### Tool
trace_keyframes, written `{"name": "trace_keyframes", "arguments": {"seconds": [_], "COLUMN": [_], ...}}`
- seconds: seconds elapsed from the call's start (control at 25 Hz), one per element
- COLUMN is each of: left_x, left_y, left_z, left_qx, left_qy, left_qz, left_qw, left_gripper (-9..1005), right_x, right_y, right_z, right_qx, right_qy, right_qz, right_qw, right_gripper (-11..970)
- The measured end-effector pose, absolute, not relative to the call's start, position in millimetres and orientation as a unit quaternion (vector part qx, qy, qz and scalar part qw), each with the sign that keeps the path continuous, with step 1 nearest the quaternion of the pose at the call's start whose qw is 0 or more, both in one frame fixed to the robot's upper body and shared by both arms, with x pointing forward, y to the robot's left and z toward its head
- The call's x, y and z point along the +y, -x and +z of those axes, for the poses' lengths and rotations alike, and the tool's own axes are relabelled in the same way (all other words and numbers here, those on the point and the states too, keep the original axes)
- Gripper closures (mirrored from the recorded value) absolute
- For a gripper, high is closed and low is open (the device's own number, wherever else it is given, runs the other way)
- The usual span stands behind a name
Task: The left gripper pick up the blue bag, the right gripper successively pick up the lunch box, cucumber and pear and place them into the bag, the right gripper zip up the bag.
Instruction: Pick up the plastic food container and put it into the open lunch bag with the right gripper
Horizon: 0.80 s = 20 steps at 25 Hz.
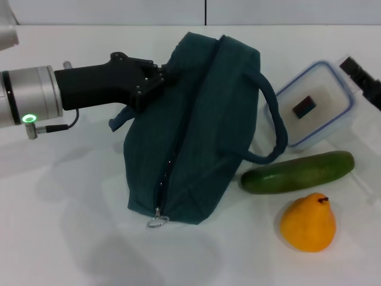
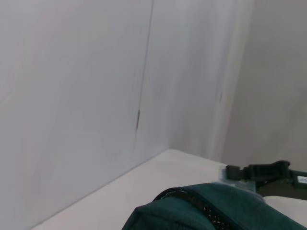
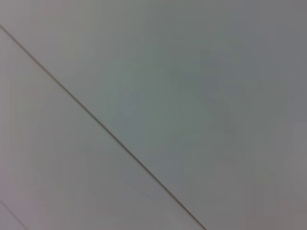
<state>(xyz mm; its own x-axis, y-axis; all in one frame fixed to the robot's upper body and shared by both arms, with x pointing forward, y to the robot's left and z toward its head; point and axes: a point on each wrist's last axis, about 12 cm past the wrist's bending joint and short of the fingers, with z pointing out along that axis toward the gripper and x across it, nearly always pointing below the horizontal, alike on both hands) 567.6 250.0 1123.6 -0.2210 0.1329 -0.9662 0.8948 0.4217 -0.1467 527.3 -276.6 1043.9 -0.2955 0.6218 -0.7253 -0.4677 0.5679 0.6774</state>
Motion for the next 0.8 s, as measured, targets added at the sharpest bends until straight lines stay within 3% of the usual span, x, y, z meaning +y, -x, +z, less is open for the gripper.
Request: {"name": "trace_keyframes", "arguments": {"seconds": [0.44, 0.8], "left_x": [251.2, 251.0], "left_y": [-567.9, -568.7], "left_z": [1125.8, 1126.2], "left_qx": [0.67, 0.67], "left_qy": [-0.377, -0.378], "left_qz": [-0.379, -0.377], "left_qw": [0.516, 0.516], "left_gripper": [939, 938], "right_x": [-282.2, -264.1], "right_y": [-541.0, -573.6], "right_z": [1076.7, 1115.7], "right_qx": [0.6, 0.549], "right_qy": [0.008, 0.065], "right_qz": [0.474, 0.5], "right_qw": [0.644, 0.667], "right_gripper": [862, 861]}}
